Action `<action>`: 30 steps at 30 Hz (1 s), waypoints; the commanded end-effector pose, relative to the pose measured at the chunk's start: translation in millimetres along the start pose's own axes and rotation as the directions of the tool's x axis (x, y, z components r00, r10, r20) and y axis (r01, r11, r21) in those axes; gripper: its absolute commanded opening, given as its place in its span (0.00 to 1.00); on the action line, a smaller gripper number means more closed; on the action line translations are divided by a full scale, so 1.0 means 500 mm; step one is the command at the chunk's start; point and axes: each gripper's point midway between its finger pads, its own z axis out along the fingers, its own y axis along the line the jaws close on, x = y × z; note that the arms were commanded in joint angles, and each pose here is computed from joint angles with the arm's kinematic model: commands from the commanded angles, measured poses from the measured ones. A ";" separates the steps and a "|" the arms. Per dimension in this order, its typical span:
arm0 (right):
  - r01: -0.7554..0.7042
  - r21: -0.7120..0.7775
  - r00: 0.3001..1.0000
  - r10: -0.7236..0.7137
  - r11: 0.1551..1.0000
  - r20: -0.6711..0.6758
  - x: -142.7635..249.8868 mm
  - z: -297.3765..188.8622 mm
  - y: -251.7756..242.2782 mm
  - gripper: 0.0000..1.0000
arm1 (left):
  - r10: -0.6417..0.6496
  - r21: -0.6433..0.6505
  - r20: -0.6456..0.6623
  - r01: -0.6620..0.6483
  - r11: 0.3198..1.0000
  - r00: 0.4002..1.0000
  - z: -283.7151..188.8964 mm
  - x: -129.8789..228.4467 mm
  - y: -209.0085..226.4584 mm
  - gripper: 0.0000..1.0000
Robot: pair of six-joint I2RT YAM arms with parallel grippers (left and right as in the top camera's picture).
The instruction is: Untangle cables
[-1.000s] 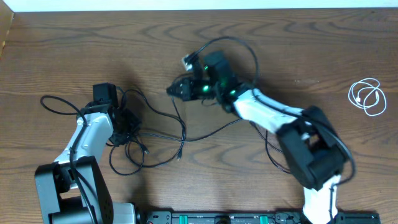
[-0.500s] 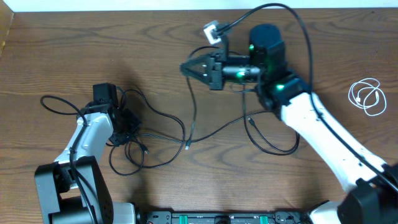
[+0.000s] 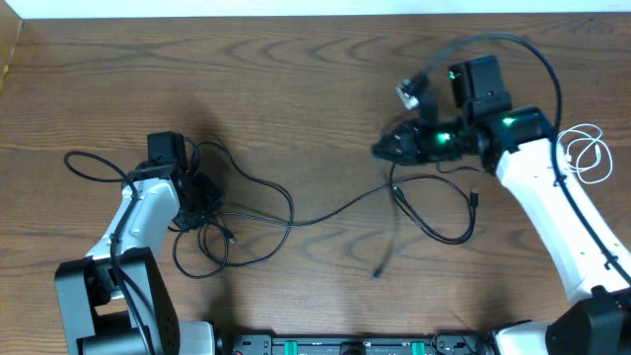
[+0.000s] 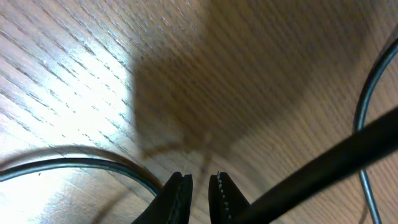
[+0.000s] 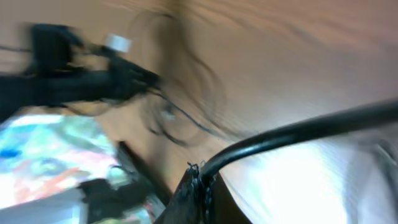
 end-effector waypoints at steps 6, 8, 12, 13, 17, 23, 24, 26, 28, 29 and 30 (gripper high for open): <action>-0.064 0.456 0.987 0.123 0.888 -0.100 0.095 -0.061 -0.158 0.01 | -0.009 -0.009 -0.001 0.009 1.000 1.000 0.002 0.004 0.008 0.17; -0.068 0.497 0.982 0.147 0.865 -0.122 0.112 -0.071 -0.171 0.01 | -0.009 -0.009 -0.001 0.009 1.000 1.000 0.002 0.004 0.008 0.17; -0.070 0.573 0.967 0.196 0.817 -0.162 0.149 -0.085 -0.201 0.01 | -0.009 -0.009 -0.001 0.009 1.000 1.000 0.002 0.004 0.008 0.17; -0.068 0.593 0.963 0.207 0.803 -0.170 0.158 -0.087 -0.210 0.01 | -0.009 -0.009 -0.001 0.009 1.000 1.000 0.002 0.004 0.008 0.17; -0.089 0.700 0.947 0.279 0.709 -0.162 0.196 -0.099 -0.266 0.01 | -0.009 -0.009 -0.001 0.009 1.000 1.000 0.002 0.004 0.008 0.17; -0.128 0.810 0.929 0.356 0.572 -0.104 0.238 -0.112 -0.331 0.05 | -0.009 -0.009 -0.001 0.009 1.000 1.000 0.002 0.004 0.008 0.17; -0.129 0.818 0.928 0.360 0.560 -0.100 0.243 -0.111 -0.338 0.05 | -0.009 -0.009 -0.001 0.009 1.000 1.000 0.002 0.004 0.008 0.17; -0.143 0.844 0.925 0.374 0.516 -0.072 0.252 -0.114 -0.357 0.06 | -0.009 -0.009 -0.001 0.009 1.000 1.000 0.002 0.004 0.008 0.17; -0.167 0.876 0.924 0.382 0.452 -0.021 0.257 -0.123 -0.380 0.01 | -0.009 -0.009 -0.001 0.009 1.000 1.000 0.002 0.004 0.008 0.17; -0.175 0.884 0.924 0.382 0.433 -0.004 0.259 -0.125 -0.387 0.01 | -0.009 -0.009 -0.001 0.009 1.000 1.000 0.002 0.004 0.008 0.16; -0.185 0.893 0.924 0.382 0.410 0.016 0.261 -0.126 -0.396 0.01 | -0.009 -0.009 -0.001 0.009 1.000 1.000 0.002 0.004 0.008 0.17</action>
